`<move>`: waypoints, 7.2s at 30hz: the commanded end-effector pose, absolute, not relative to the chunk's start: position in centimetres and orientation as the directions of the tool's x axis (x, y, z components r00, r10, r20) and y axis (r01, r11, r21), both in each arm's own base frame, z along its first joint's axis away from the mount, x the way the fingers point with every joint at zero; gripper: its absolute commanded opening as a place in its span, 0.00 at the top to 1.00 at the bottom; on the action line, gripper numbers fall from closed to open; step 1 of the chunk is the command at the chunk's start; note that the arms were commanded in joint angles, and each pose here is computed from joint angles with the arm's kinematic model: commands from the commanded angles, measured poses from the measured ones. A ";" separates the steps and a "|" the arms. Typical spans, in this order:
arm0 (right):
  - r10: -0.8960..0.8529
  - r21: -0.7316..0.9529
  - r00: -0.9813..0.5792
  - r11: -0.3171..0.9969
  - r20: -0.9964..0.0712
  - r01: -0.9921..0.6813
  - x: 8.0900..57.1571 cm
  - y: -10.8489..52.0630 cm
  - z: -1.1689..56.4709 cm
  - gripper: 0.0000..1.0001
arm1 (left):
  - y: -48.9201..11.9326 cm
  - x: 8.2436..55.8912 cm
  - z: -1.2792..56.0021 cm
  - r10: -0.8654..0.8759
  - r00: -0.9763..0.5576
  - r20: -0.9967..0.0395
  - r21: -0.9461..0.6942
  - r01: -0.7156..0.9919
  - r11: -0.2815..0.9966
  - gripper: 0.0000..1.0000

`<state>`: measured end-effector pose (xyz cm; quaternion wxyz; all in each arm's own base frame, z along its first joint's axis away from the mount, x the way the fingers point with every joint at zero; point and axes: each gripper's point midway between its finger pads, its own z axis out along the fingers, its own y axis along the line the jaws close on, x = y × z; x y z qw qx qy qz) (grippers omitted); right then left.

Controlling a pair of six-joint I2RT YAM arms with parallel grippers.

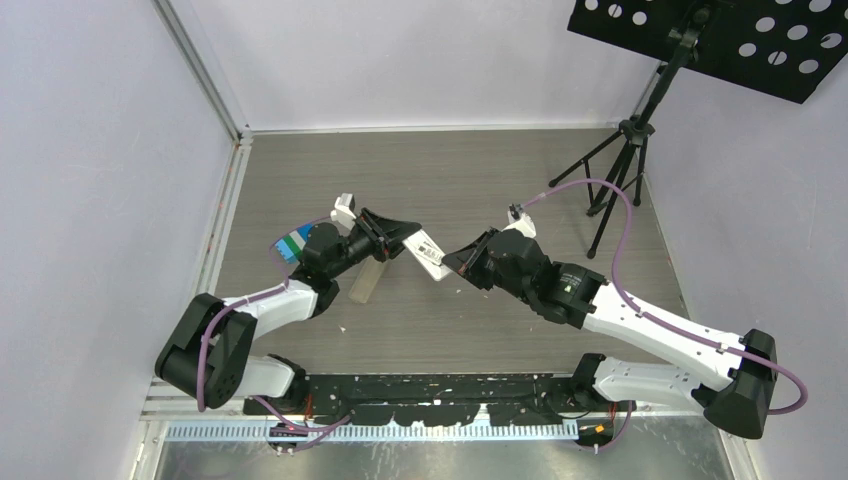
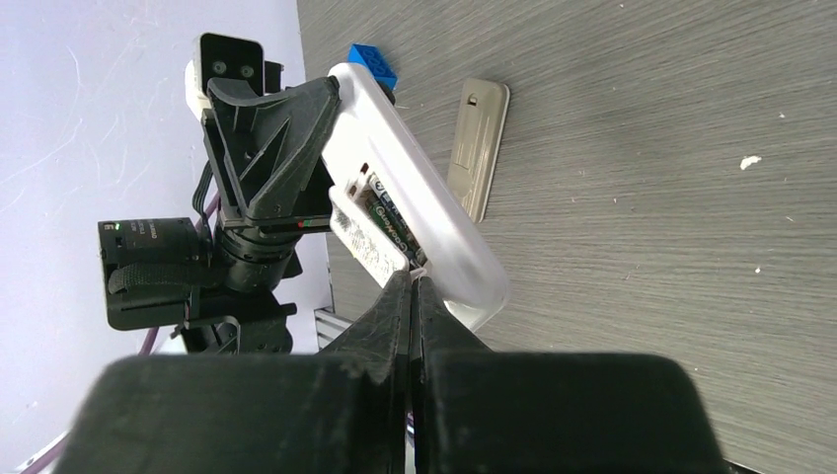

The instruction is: Load the batteries into the remote control

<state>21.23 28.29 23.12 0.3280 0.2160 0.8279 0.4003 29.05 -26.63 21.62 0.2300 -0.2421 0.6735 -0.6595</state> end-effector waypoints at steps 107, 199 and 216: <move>0.750 0.922 -0.549 -0.221 0.369 0.318 23.6 27.6 23.8 1.00 | -25.7 29.9 26.3 -0.700 -0.706 -0.106 -0.966 0.241 -0.096 1.00; -0.232 0.208 -0.497 0.704 -0.836 -0.679 20.2 30.9 24.3 0.74 | -26.7 28.0 23.7 -0.579 -0.786 -0.218 -0.976 0.157 0.154 1.00; -0.164 0.273 -0.530 0.711 -0.832 -0.648 20.1 31.3 24.4 0.76 | -26.5 27.7 25.0 -0.585 -0.766 -0.267 -0.963 0.242 0.123 1.00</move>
